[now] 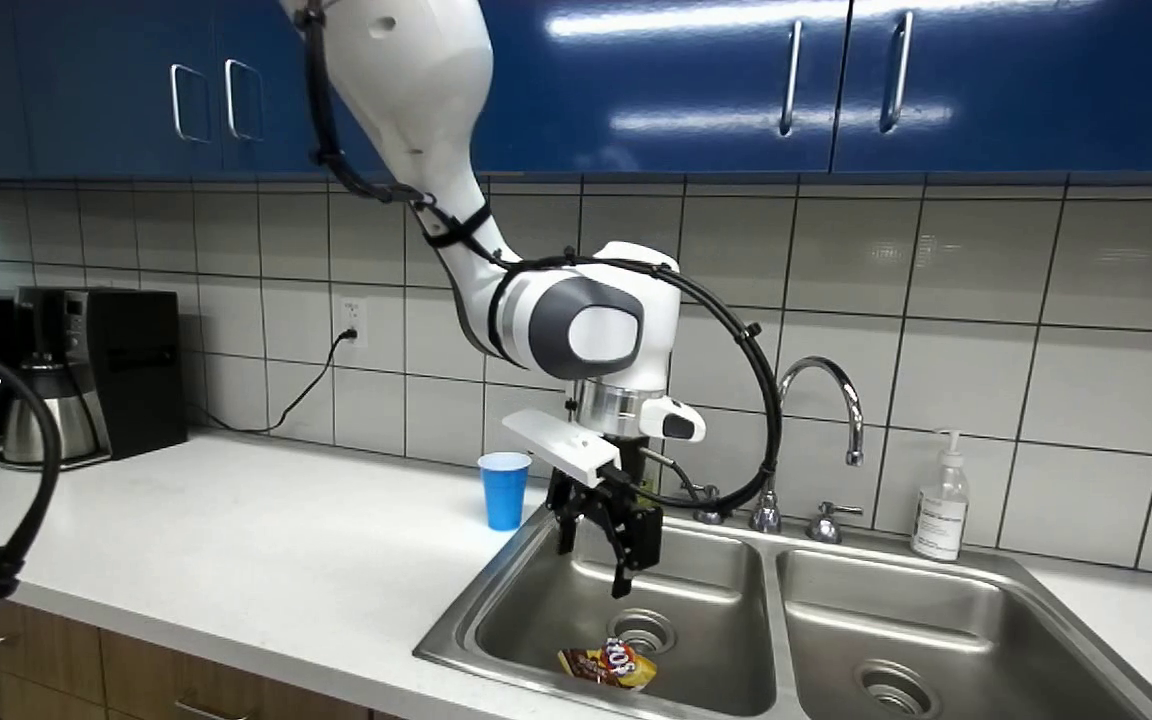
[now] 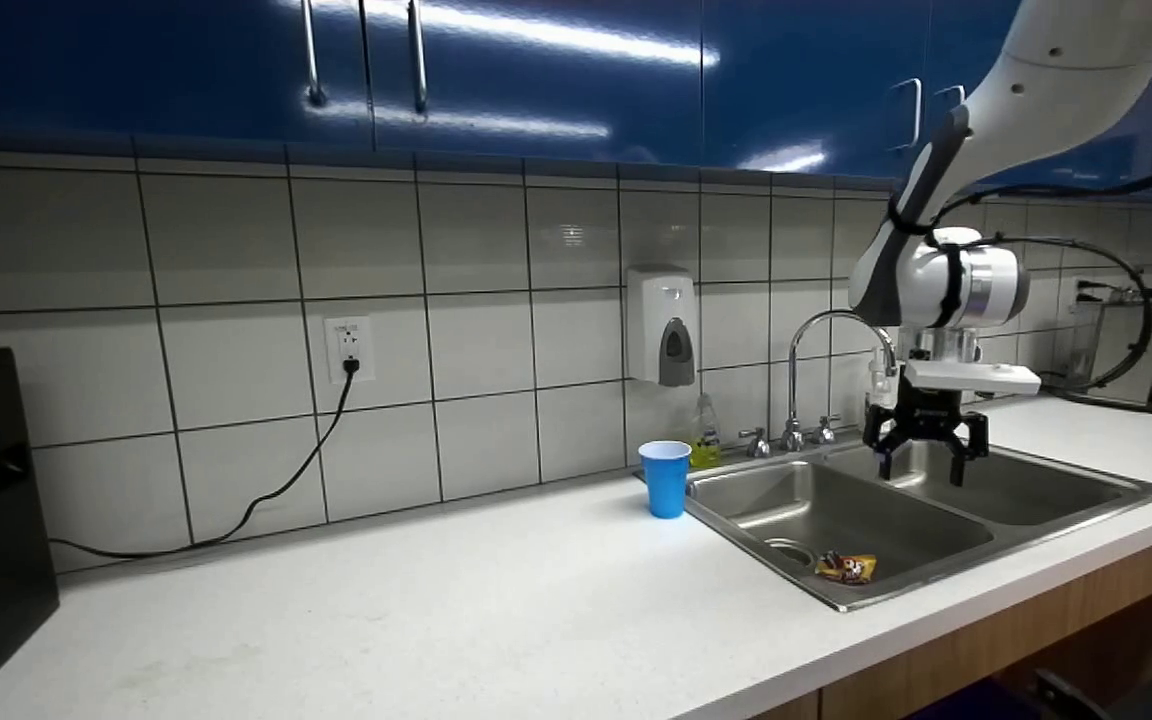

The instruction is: Take the snack packet out of the kitchen sink

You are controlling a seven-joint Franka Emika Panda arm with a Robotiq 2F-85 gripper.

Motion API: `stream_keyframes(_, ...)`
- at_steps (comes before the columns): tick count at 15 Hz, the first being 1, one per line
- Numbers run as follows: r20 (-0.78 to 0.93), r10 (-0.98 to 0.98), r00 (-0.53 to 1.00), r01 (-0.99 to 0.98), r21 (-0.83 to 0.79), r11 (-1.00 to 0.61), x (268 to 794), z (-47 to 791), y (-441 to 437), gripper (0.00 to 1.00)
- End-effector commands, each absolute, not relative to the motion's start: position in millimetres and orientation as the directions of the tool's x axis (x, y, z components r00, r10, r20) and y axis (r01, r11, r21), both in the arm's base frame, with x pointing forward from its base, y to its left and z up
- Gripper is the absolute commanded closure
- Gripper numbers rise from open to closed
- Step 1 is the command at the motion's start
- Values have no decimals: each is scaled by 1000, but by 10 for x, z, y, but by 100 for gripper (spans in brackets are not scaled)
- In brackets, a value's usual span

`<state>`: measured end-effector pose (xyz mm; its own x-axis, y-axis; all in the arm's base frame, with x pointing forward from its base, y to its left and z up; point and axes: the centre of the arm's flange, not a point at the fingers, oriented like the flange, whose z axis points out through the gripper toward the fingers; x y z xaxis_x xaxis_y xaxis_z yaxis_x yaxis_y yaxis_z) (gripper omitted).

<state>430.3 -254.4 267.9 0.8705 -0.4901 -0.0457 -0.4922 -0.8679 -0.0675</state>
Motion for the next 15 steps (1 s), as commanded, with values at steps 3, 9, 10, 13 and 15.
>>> stream_keyframes(3,-36,-490,871,-491,-21,-871,4979,2243,-2765,0)
stream_keyframes(9,-53,-480,876,-479,32,-877,5296,1794,-2765,0)
stream_keyframes(10,-57,-479,876,-477,37,-878,5325,1709,-2758,0)
stream_keyframes(13,-68,-479,875,-476,57,-878,5390,1489,-2734,0)
stream_keyframes(15,-72,-478,876,-473,71,-878,5427,1356,-2708,0)
